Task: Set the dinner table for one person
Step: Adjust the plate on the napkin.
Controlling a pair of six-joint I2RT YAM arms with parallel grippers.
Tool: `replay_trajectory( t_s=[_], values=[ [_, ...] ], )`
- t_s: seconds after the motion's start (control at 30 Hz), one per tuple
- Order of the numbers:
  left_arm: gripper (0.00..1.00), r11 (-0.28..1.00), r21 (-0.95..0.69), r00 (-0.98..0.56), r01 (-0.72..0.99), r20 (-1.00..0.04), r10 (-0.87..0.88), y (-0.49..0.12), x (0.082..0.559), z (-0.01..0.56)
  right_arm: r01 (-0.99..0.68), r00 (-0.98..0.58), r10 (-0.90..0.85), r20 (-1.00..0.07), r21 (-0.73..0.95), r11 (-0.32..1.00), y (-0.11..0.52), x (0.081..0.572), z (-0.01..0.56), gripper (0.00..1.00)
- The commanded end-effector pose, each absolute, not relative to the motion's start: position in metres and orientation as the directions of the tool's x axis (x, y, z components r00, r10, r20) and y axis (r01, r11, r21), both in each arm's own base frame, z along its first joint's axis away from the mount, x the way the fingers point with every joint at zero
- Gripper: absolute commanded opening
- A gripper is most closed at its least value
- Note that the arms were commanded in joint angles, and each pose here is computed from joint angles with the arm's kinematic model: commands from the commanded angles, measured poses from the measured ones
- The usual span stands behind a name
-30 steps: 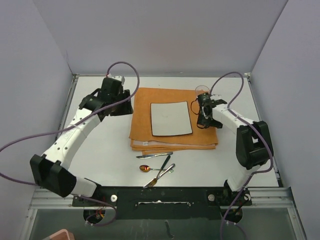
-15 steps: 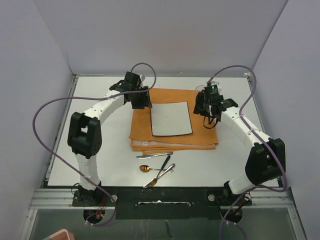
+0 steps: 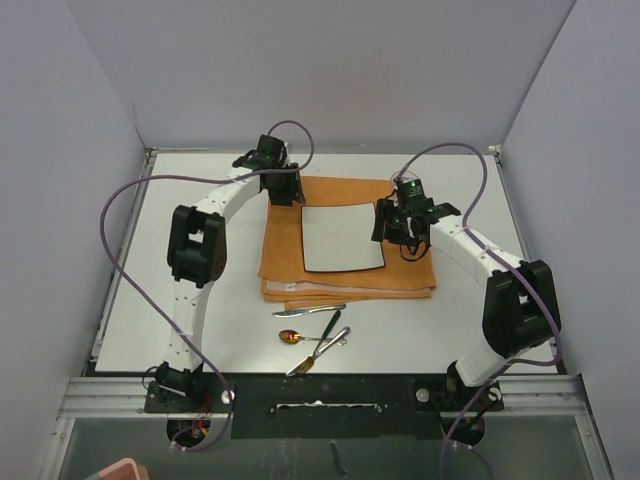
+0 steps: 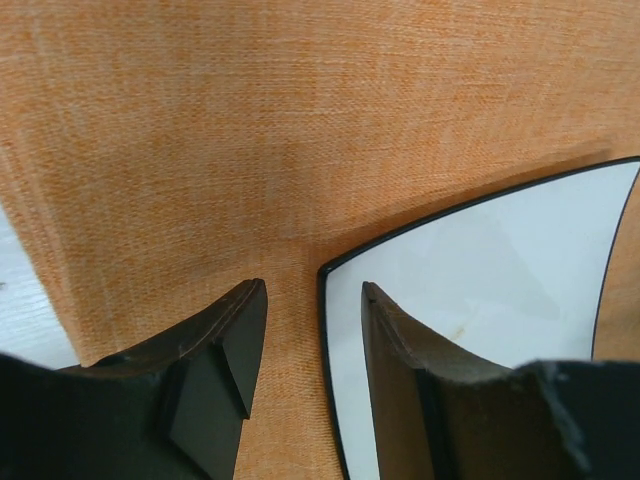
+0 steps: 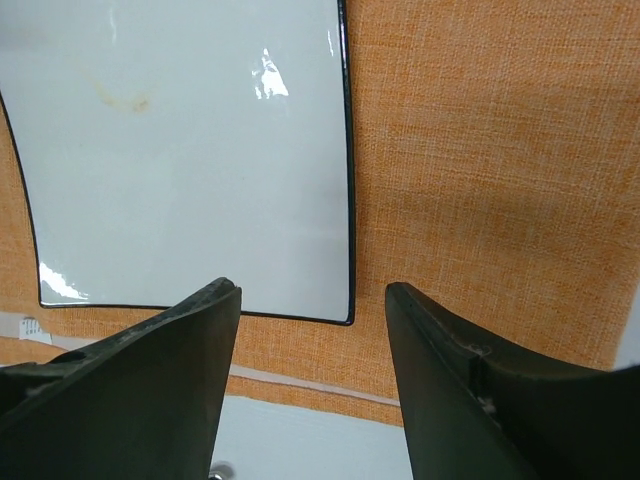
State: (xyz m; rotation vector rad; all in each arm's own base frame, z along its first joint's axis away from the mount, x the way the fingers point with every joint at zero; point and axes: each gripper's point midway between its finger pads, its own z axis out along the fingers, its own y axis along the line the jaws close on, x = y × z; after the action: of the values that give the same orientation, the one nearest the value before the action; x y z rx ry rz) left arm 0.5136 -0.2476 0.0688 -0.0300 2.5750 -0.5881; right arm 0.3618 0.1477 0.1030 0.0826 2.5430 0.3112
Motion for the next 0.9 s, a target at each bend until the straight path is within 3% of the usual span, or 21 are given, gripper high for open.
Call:
replay_trajectory(
  t_s=[0.0,0.4,0.87],
  values=[
    [0.41,0.915,-0.397,-0.865,0.071,-0.482,-0.142,-0.233,0.525,0.07,0.002,-0.804,0.141,-0.578,0.234,0.972,0.145,0.369,0.112,0.61],
    [0.42,0.87,-0.485,-0.877,0.09,-0.452,-0.162,-0.252,0.505,0.06,0.068,-0.814,0.18,-0.553,0.217,0.974,0.131,0.347,0.104,0.61],
    [0.42,0.809,-0.566,-0.836,0.158,-0.513,-0.195,-0.264,0.506,0.115,0.083,-0.83,0.171,-0.53,0.185,0.979,0.121,0.332,0.093,0.61]
  ],
)
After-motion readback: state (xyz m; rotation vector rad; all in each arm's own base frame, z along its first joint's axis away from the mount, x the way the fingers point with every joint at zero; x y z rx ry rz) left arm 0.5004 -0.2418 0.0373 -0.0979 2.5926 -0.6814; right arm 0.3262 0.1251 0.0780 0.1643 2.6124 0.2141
